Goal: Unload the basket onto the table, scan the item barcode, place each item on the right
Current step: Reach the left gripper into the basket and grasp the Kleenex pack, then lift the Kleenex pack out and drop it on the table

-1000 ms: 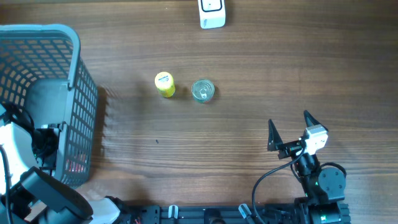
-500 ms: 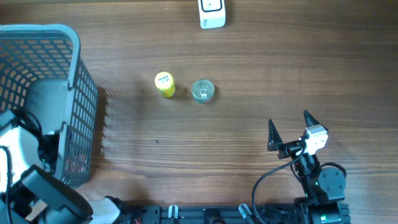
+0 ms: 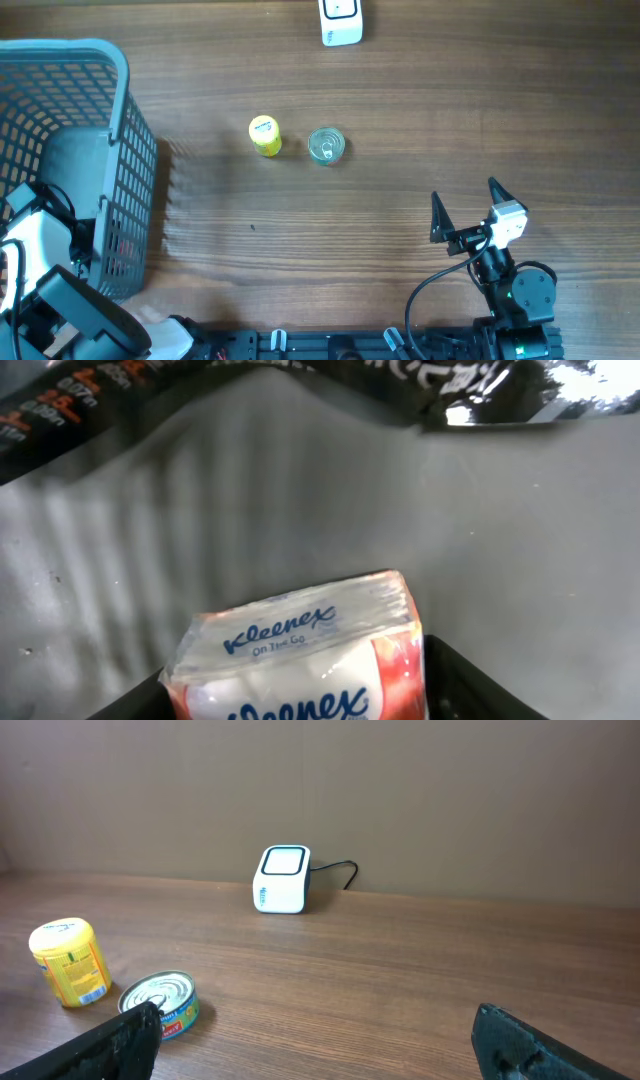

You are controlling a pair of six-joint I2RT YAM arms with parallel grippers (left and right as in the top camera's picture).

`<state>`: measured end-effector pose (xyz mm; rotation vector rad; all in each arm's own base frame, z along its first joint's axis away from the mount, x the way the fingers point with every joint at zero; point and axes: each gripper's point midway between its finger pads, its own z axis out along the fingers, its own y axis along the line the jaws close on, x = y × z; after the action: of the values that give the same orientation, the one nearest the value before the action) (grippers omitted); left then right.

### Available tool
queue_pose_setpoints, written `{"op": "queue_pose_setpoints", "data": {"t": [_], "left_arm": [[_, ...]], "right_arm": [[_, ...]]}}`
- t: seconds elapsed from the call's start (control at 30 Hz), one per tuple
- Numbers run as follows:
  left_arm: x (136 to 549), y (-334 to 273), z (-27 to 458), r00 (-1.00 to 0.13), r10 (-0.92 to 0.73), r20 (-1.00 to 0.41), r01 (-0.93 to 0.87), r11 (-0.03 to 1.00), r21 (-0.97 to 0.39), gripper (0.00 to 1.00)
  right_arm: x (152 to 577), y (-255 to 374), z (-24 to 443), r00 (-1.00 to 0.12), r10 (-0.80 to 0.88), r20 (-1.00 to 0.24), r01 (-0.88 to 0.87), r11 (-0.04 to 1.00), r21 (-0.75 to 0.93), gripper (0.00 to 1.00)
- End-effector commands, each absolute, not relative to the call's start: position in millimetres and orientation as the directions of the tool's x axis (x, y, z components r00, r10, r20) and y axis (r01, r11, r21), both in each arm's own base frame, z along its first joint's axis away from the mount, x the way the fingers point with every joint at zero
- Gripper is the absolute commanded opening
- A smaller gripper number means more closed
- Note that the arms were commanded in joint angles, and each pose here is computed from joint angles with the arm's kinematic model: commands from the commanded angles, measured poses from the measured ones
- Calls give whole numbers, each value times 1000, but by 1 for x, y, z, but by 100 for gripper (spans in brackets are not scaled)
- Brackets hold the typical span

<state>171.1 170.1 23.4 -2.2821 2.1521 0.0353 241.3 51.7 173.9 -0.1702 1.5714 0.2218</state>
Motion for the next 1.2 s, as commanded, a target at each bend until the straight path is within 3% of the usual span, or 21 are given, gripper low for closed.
{"op": "queue_pose_setpoints", "data": {"t": [0.0,0.23,0.33,0.7,0.9,1.17], "left_arm": [[161,167,14,66,-998,-13,-996,-67,55,61],[174,176,26,58,-998,-31,-998,-59,15,56],[182,184,41,59,-997,-47,-998,-59,-3,47],[216,210,105,62,-992,-107,-992,-49,-119,48],[246,205,136,42,-997,-64,-965,-24,-262,41],[285,185,178,-48,-995,-86,-913,79,-400,44]], "right_arm": [[242,50,175,-6,26,-1000,-238,971,27,100],[242,50,175,-7,26,-1000,-238,971,27,100],[242,50,175,-6,26,-1000,-238,971,27,100],[242,50,175,-6,26,-1000,-238,971,27,100],[242,50,175,-6,25,-1000,-238,971,26,100],[242,50,175,-6,26,-1000,-238,971,27,100]]}}
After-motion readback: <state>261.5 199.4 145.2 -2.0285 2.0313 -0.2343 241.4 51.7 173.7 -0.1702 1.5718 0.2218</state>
